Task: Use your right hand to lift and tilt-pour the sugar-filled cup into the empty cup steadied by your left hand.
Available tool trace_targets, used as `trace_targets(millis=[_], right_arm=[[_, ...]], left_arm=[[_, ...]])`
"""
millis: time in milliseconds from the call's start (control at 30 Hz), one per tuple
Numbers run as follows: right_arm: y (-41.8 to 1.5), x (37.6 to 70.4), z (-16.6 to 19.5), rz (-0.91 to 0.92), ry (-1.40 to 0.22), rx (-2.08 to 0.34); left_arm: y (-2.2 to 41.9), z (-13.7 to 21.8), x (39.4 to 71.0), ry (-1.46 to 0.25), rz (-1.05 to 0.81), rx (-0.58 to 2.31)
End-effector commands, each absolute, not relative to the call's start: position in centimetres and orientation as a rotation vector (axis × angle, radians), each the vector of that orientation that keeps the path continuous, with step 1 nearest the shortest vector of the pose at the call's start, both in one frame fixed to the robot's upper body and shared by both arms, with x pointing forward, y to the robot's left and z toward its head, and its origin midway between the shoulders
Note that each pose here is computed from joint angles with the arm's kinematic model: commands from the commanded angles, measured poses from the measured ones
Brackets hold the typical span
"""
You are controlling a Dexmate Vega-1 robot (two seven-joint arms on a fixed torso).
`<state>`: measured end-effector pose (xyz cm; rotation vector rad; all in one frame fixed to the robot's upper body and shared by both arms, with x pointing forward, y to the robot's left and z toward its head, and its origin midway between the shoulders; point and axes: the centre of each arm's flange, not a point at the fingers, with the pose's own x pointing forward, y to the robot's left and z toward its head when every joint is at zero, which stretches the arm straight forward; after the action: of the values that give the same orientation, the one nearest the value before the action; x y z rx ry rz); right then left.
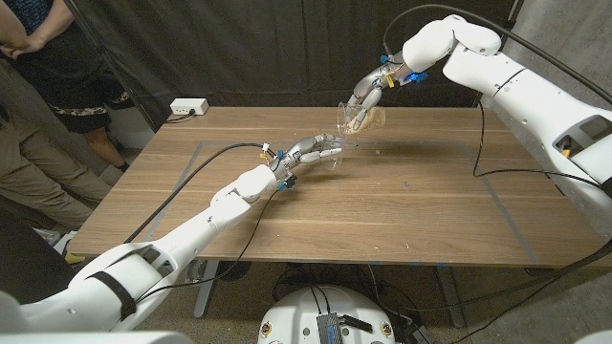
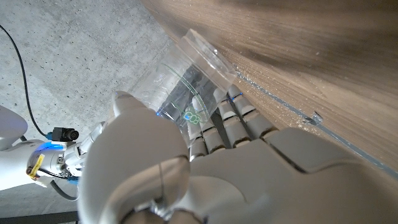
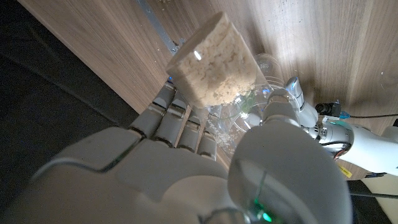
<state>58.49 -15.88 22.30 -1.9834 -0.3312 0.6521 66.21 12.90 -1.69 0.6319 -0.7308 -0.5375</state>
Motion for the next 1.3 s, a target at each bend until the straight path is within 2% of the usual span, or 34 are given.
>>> trace_targets(millis=[33, 1300], right_arm=[[-15.5, 58.3, 22.3, 0.637, -0.324, -2.040], [-14.4, 57.0, 21.8, 0.605, -0.308, -2.157]], left_arm=[[12.8, -1.7, 66.4, -0.735, -0.542, 0.632], [12.2, -2.1, 66.3, -0.754, -0.550, 0.625]])
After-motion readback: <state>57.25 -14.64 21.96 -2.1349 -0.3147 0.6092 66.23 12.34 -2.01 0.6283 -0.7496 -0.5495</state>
